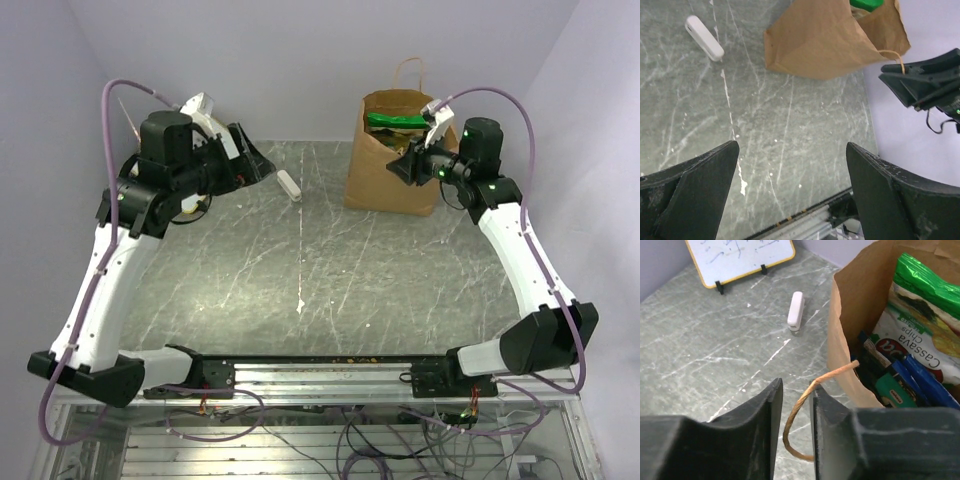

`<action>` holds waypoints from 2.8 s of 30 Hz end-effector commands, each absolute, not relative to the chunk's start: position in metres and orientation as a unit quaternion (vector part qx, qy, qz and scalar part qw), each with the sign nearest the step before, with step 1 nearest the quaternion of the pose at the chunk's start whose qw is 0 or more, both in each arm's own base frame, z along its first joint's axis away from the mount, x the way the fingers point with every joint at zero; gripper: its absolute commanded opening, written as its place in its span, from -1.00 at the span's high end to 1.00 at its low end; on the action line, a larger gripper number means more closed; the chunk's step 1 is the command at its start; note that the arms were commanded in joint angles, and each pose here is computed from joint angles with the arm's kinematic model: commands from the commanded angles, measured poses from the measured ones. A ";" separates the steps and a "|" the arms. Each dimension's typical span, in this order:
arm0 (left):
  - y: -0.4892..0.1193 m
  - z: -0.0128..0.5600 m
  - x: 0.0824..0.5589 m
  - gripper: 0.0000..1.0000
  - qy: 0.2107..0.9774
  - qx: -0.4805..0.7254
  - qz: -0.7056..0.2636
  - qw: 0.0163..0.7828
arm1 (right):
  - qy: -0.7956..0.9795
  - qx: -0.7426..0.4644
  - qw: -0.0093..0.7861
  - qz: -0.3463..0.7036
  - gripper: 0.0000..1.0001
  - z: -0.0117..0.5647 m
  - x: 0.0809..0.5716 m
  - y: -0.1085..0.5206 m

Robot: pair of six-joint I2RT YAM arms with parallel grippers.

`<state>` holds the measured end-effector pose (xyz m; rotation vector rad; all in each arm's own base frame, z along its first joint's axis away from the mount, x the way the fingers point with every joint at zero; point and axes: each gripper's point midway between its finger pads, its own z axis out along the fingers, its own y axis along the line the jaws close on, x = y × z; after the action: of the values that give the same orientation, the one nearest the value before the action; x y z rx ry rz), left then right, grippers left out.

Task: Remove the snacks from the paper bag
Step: Move the paper bag to the center of the board, then adjust the paper bag at the center of the board.

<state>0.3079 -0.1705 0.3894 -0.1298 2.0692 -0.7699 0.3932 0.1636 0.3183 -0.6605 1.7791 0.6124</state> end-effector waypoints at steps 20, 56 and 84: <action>-0.168 0.413 0.192 -0.98 0.806 -0.110 -0.446 0.373 | 0.791 -0.168 0.411 0.421 1.00 0.349 0.266 0.331; -0.223 0.379 0.253 -0.99 0.766 -0.133 -0.553 0.299 | 0.802 -0.102 0.580 0.101 -0.87 0.427 0.335 0.182; -0.280 0.310 0.285 -0.51 0.816 -0.033 -0.531 0.228 | 0.802 -0.025 0.476 0.359 -0.21 0.363 0.455 0.153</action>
<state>0.2893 -0.2747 0.2920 -0.2352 2.2975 -1.4368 0.4464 0.1384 0.3567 -0.0314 1.9933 0.7505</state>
